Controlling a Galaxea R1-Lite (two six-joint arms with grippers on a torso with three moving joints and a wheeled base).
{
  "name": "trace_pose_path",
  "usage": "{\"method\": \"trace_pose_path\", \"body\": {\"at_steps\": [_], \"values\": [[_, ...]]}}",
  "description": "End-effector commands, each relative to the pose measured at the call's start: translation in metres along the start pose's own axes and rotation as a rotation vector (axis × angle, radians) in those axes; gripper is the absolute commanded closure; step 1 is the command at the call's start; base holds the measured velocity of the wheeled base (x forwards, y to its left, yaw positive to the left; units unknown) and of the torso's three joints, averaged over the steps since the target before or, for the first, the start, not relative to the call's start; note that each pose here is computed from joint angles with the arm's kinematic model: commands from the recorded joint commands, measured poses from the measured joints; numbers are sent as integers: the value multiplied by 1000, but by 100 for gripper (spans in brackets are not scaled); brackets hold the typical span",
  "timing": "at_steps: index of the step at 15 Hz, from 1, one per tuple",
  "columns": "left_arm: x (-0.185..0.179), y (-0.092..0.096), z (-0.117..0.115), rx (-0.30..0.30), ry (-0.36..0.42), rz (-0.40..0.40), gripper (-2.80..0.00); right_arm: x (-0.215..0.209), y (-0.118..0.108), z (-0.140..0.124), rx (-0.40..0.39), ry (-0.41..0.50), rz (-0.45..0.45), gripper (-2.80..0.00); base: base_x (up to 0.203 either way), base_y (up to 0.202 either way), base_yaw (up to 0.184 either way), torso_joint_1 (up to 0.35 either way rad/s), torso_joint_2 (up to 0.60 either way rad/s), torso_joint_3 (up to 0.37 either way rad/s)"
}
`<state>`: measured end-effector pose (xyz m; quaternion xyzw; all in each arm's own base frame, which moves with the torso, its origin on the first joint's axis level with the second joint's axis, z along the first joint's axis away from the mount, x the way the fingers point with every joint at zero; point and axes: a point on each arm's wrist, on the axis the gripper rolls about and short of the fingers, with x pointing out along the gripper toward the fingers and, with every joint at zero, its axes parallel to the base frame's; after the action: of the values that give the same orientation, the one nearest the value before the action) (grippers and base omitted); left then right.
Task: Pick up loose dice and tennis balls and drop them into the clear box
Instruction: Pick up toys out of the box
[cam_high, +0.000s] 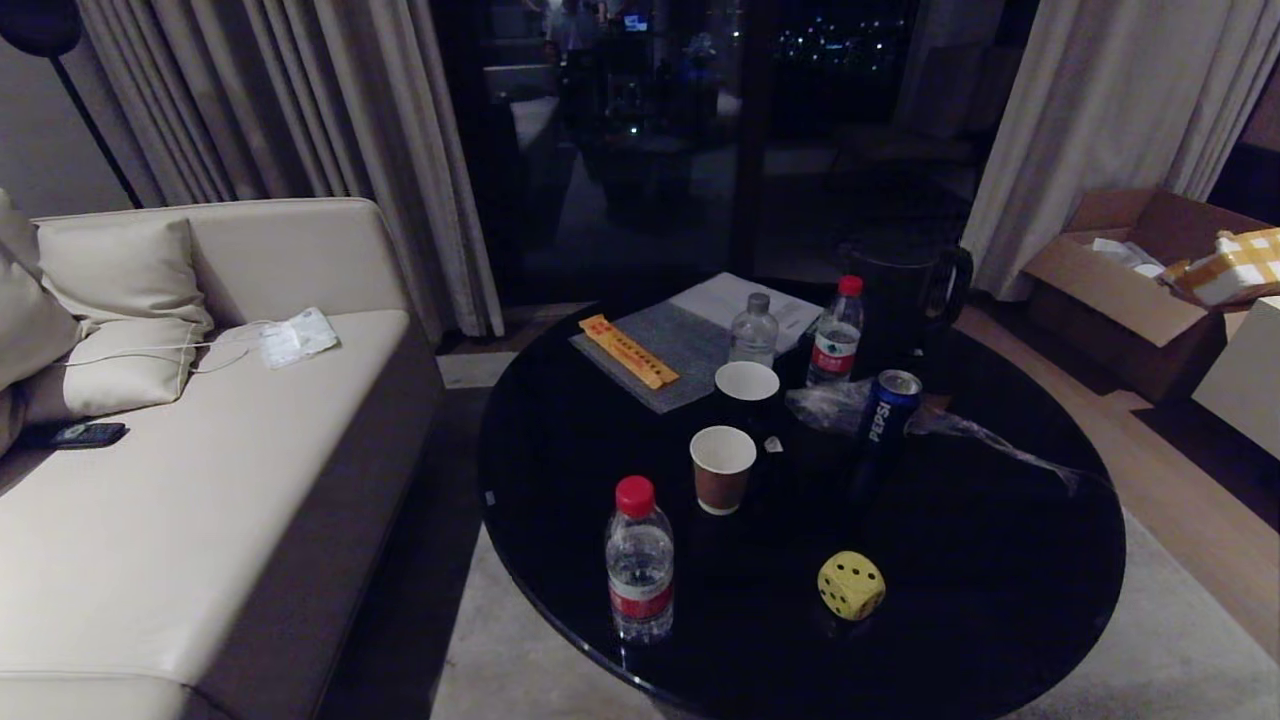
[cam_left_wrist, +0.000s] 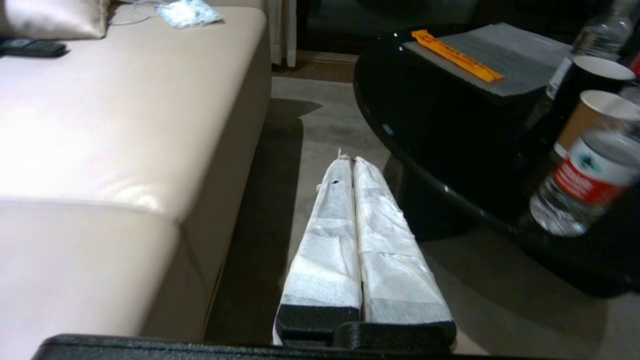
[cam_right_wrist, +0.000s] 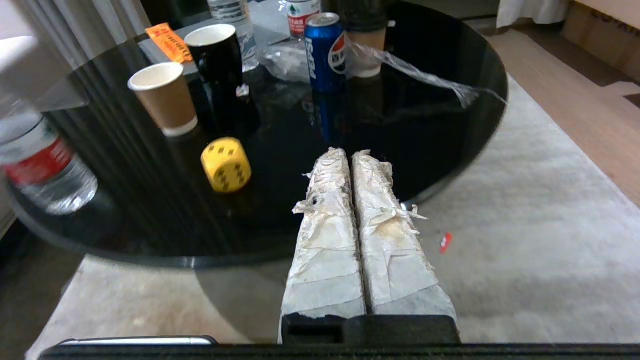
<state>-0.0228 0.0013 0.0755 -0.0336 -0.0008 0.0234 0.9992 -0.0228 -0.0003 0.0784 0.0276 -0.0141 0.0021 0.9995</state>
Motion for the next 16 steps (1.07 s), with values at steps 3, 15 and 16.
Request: {"method": "trace_pose_path", "body": {"at_steps": [3, 15, 16], "values": [[0, 0, 0, -1, 3, 1, 0, 1, 0, -3, 0, 11, 1, 0, 178, 0, -2, 2, 2, 3], [0, 0, 0, -11, 2, 1, 0, 1, 0, -3, -26, 12, 5, 0, 10, 0, 0, 0, 0, 0], [0, 0, 0, -2, 3, 1, 0, 1, 0, -3, -26, 12, 5, 0, 0, 0, 0, 0, 0, 0]]}}
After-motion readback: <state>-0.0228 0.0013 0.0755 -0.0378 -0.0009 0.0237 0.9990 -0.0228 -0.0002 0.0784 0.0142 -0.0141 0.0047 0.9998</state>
